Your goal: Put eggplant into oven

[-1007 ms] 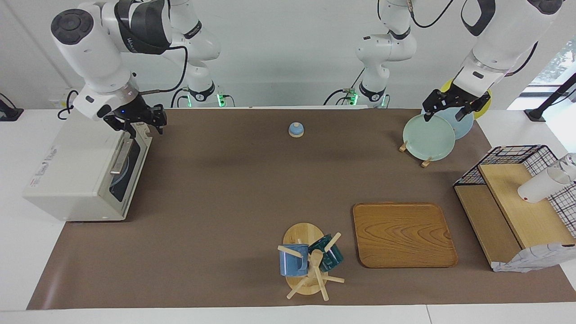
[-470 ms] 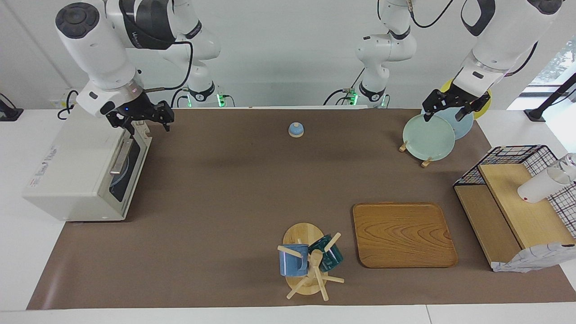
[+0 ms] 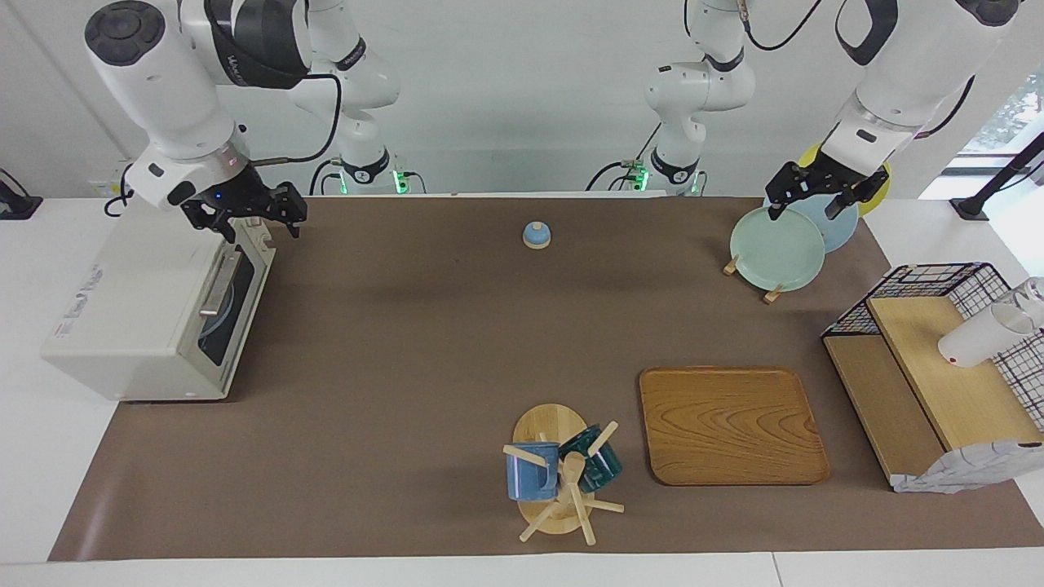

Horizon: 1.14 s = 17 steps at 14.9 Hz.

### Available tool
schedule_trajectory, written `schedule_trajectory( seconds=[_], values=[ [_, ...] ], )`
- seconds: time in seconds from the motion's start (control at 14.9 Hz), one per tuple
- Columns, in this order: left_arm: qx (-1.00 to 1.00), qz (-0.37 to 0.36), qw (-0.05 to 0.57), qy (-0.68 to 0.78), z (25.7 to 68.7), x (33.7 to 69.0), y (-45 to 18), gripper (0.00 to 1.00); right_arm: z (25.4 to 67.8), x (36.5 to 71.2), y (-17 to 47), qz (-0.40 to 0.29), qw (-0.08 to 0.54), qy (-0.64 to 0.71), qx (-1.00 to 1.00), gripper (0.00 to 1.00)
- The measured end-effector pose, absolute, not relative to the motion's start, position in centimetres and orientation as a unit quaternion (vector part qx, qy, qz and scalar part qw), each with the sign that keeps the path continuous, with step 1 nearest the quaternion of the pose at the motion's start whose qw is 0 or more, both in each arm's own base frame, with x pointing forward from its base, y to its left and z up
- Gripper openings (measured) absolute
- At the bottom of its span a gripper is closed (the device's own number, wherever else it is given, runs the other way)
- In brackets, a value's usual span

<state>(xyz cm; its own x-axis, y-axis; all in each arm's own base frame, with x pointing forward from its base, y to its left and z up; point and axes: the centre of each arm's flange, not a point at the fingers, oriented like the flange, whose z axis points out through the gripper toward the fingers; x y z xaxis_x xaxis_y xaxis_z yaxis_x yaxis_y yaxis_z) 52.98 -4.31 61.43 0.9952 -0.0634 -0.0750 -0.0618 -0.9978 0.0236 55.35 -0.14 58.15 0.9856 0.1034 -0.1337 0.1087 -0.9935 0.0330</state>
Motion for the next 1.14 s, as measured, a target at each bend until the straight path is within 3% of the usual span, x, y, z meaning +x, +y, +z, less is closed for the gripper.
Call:
schedule_trajectory(
  seconds=[1.14],
  values=[
    [0.999,-0.038,0.011,-0.031,61.4,53.0,-4.3,1.0,59.4,54.8,-1.0,-0.056,0.02,0.045,0.997,1.0]
  ],
)
